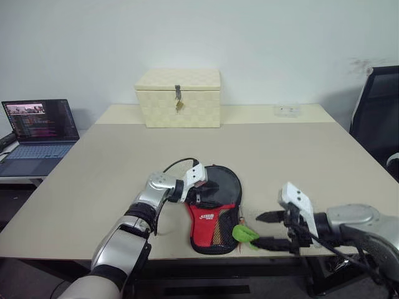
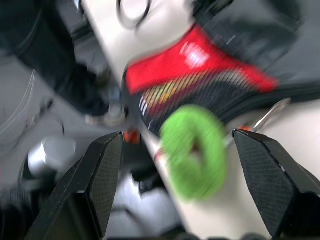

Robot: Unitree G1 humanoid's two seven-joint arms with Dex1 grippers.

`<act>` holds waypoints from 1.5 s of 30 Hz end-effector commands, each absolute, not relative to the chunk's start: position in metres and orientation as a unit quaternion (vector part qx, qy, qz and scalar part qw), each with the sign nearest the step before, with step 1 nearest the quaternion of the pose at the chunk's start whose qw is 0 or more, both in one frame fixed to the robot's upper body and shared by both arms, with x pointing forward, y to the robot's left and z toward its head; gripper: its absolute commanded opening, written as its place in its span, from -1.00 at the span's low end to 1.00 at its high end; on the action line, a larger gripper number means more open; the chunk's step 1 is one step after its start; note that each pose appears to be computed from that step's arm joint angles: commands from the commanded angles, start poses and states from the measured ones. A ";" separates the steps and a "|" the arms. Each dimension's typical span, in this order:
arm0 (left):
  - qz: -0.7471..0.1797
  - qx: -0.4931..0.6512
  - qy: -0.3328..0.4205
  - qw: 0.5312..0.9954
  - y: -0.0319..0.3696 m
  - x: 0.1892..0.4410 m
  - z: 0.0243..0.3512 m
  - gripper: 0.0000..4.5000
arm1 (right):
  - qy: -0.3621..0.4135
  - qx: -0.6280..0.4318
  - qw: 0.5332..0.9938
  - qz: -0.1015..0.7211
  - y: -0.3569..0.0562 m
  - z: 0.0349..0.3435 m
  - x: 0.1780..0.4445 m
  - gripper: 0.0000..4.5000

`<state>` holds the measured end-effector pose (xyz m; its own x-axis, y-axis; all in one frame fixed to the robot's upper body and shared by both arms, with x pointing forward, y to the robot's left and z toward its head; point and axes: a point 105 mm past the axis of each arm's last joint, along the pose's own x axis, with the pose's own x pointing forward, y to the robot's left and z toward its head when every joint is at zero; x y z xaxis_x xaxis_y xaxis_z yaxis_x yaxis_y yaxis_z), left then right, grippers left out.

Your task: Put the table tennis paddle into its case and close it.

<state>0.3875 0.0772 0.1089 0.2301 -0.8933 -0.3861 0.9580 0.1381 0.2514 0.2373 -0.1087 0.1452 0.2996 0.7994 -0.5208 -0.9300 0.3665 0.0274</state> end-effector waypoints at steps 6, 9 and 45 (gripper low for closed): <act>-0.615 0.232 0.082 0.749 0.082 0.388 0.104 0.74 | 0.181 -0.190 0.812 0.522 -0.092 0.131 0.253 0.69; -0.613 0.233 0.083 0.750 0.084 0.388 0.103 0.74 | 0.174 -0.197 0.807 0.528 -0.086 0.125 0.251 0.69; -0.638 0.230 0.152 0.719 0.086 0.369 0.064 0.74 | 0.182 -0.218 0.771 0.569 -0.103 0.133 0.229 -0.99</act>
